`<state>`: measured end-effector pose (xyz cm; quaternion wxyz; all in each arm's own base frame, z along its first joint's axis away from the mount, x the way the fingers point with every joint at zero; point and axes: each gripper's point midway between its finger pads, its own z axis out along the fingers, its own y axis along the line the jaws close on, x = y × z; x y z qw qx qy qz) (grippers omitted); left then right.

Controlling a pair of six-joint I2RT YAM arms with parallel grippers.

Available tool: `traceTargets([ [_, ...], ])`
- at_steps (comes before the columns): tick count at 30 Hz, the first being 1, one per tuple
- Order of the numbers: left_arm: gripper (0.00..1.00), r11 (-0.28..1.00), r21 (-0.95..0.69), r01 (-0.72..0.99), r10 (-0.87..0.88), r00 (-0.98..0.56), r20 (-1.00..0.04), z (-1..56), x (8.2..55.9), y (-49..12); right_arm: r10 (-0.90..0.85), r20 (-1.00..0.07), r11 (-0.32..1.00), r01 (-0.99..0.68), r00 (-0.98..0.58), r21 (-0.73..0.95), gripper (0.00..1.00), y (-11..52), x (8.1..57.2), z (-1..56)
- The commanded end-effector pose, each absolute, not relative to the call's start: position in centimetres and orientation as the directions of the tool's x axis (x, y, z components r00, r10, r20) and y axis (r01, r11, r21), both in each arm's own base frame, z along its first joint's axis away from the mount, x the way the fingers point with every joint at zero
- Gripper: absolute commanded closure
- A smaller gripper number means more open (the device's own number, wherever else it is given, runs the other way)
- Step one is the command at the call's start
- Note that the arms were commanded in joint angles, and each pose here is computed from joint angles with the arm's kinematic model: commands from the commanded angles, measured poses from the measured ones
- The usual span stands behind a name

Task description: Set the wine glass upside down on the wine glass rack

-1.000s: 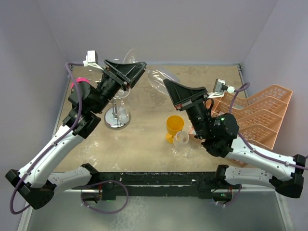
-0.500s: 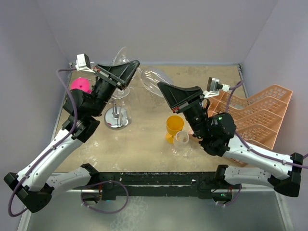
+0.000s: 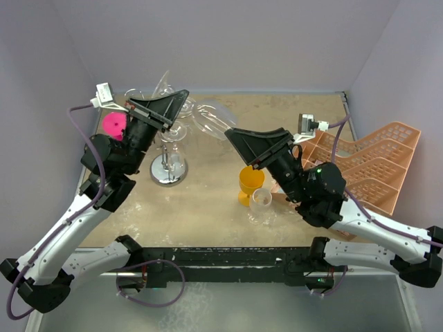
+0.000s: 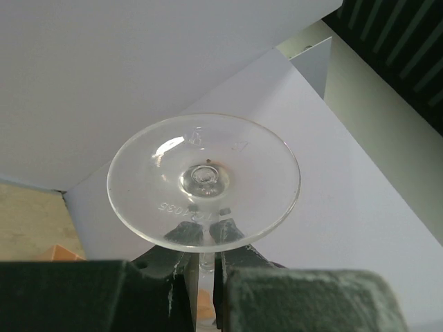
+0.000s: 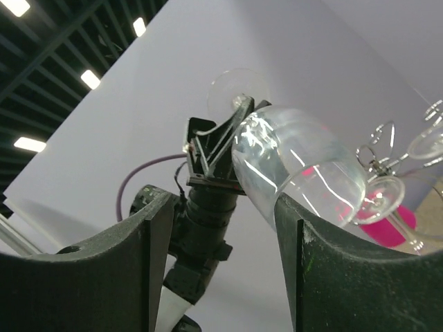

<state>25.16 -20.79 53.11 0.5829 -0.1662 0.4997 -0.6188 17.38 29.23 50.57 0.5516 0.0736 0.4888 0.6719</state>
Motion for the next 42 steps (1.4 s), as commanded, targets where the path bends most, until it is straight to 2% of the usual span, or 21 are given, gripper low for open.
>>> traceTargets([
  [1, 1.00, 0.261, -0.737, 0.624, -0.901, -0.118, -0.418, 57.3, 23.2, -17.7, 0.795, -0.453, 0.128, -0.619, -0.403, 0.775, 0.38, 28.3, 17.3, 49.0],
  [5, 1.00, 0.364, -0.683, 0.633, -0.849, -0.076, -0.524, 57.2, 22.6, -17.5, 0.790, -0.468, 0.201, -0.555, -0.395, 0.807, 0.38, 27.1, 17.8, 47.1],
  [10, 1.00, 0.545, -0.530, 0.650, -0.664, -0.052, -0.746, 55.6, 22.1, -18.7, 0.781, -0.488, 0.218, -0.563, -0.389, 0.797, 0.39, 25.9, 17.3, 47.7],
  [18, 1.00, 0.603, -0.274, 0.749, -0.390, -0.024, -0.921, 52.2, 20.3, -20.6, 0.734, -0.552, 0.222, -0.628, -0.396, 0.746, 0.40, 26.7, 16.2, 50.1],
  [24, 1.00, 0.606, -0.102, 0.789, -0.216, 0.040, -0.976, 48.8, 19.3, -20.8, 0.601, -0.604, 0.204, -0.630, -0.524, 0.749, 0.41, 31.0, 15.2, 50.3],
  [28, 1.00, 0.527, -0.005, 0.850, -0.133, 0.077, -0.988, 47.3, 17.6, -21.5, 0.596, -0.562, 0.167, -0.596, -0.574, 0.785, 0.42, 31.5, 14.9, 51.1],
  [36, 1.00, 0.456, 0.084, 0.886, -0.154, 0.172, -0.973, 47.8, 15.5, -21.6, 0.623, -0.458, 0.126, -0.496, -0.634, 0.859, 0.46, 30.5, 14.8, 51.9],
  [42, 1.00, 0.420, 0.143, 0.896, -0.143, 0.221, -0.965, 47.8, 15.2, -22.1, 0.573, -0.460, 0.089, -0.506, -0.678, 0.858, 0.46, 31.9, 14.0, 51.9],
])
